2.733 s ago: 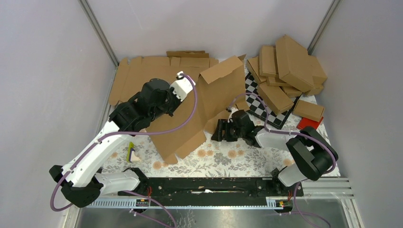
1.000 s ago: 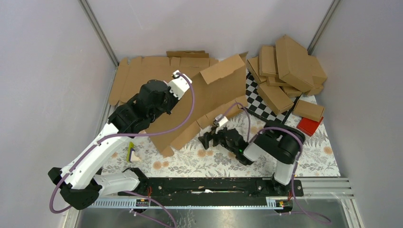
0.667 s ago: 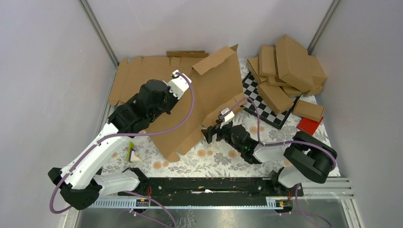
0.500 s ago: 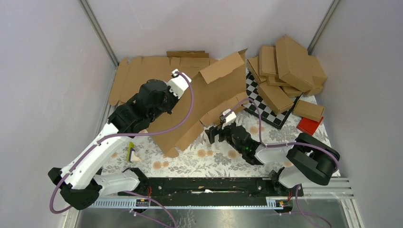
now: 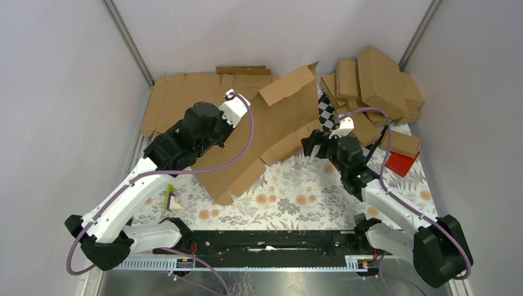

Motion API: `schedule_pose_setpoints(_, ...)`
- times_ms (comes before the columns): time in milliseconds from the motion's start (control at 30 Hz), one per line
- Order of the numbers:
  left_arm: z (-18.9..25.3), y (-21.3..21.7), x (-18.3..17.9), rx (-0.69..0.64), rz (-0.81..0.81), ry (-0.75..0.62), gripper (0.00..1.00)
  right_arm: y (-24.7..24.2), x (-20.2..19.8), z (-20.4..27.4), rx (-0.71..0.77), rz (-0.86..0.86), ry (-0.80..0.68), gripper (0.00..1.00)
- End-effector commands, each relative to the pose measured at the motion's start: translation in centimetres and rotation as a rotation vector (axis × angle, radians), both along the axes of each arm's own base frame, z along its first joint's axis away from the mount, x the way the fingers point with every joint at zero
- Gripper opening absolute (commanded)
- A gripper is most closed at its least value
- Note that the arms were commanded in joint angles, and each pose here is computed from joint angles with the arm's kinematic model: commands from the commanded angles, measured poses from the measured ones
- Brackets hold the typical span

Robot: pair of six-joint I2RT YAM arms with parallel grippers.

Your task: Fold the paper box

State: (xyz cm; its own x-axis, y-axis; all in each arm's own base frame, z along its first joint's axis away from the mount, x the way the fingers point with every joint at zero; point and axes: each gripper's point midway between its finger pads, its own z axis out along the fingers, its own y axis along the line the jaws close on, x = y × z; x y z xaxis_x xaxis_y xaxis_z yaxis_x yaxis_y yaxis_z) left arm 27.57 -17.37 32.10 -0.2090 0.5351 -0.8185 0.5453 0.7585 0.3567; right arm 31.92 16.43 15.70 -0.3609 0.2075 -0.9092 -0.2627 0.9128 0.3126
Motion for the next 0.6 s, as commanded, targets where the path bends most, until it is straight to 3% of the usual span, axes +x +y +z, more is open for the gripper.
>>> schedule_pose_setpoints(0, 2.5, -0.4, 1.3, -0.035, 0.013, -0.067, 0.00, -0.5, 1.6, -0.3, 0.044, -0.006, 0.086, 1.00)
schedule_pose_setpoints(233, 2.7, -0.1, 1.5, -0.005, 0.004, -0.094, 0.00, -4.2, 8.8, 3.3, 0.207, -0.029, -0.016, 1.00)
schedule_pose_setpoints(367, 2.6, -0.3, 1.4, -0.016, -0.011, -0.104, 0.00, -2.4, 13.1, 2.9, 0.073, 0.194, -0.045, 1.00)
schedule_pose_setpoints(567, 2.4, -0.8, 1.2, -0.031, -0.035, -0.089, 0.00, 0.3, 15.6, 2.2, 0.095, 0.408, -0.103, 1.00)
